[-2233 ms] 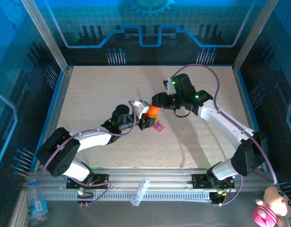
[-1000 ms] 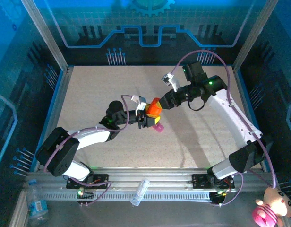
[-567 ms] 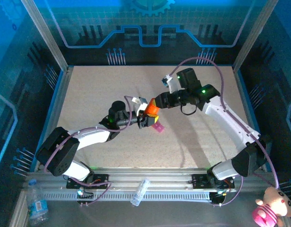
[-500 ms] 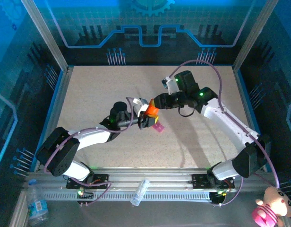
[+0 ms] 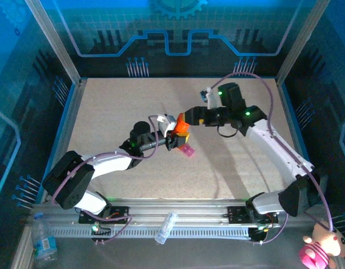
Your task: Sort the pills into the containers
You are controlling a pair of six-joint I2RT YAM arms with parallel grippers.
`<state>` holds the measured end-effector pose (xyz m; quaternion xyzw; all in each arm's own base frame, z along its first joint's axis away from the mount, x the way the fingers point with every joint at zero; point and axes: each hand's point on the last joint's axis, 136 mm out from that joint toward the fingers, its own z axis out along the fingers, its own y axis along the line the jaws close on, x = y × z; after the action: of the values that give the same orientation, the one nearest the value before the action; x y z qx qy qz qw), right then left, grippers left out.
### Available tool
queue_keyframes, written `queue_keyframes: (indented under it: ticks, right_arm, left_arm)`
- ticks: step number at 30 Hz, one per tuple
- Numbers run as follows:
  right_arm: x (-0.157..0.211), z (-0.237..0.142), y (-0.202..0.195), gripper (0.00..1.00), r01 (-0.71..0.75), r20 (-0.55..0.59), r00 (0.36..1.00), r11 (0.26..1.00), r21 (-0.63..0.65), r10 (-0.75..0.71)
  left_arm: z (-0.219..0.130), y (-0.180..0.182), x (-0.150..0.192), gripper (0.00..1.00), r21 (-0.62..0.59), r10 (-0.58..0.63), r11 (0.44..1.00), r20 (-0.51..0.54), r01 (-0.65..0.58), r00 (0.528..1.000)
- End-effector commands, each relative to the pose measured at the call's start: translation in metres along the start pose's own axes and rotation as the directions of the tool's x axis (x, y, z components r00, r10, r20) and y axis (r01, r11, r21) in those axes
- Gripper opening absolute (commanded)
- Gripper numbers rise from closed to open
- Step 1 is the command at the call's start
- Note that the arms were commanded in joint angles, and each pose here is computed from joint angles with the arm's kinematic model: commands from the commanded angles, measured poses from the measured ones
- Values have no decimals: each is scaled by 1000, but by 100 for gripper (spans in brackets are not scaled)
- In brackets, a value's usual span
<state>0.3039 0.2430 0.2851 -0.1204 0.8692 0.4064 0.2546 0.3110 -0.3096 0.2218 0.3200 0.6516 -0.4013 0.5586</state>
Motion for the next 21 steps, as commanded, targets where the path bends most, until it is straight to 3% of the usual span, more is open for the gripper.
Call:
queue_keyframes:
  ticks: [1,9,21]
  right_arm:
    - [2,-37,28,81,165,-32,985,982,-89,-168]
    - [1,-40,37,87,304,-149,939,950,-68,-311]
    - [18,-13,43,83,395,-286,877,918,-27,-385]
  left_arm:
    - [-13,-23,-48,0,133,40,989,159,-62,986]
    - [-15,-45,-50,0,306,-40,952,106,6,994]
    - [-13,-47,-49,0,332,-56,943,89,23,994]
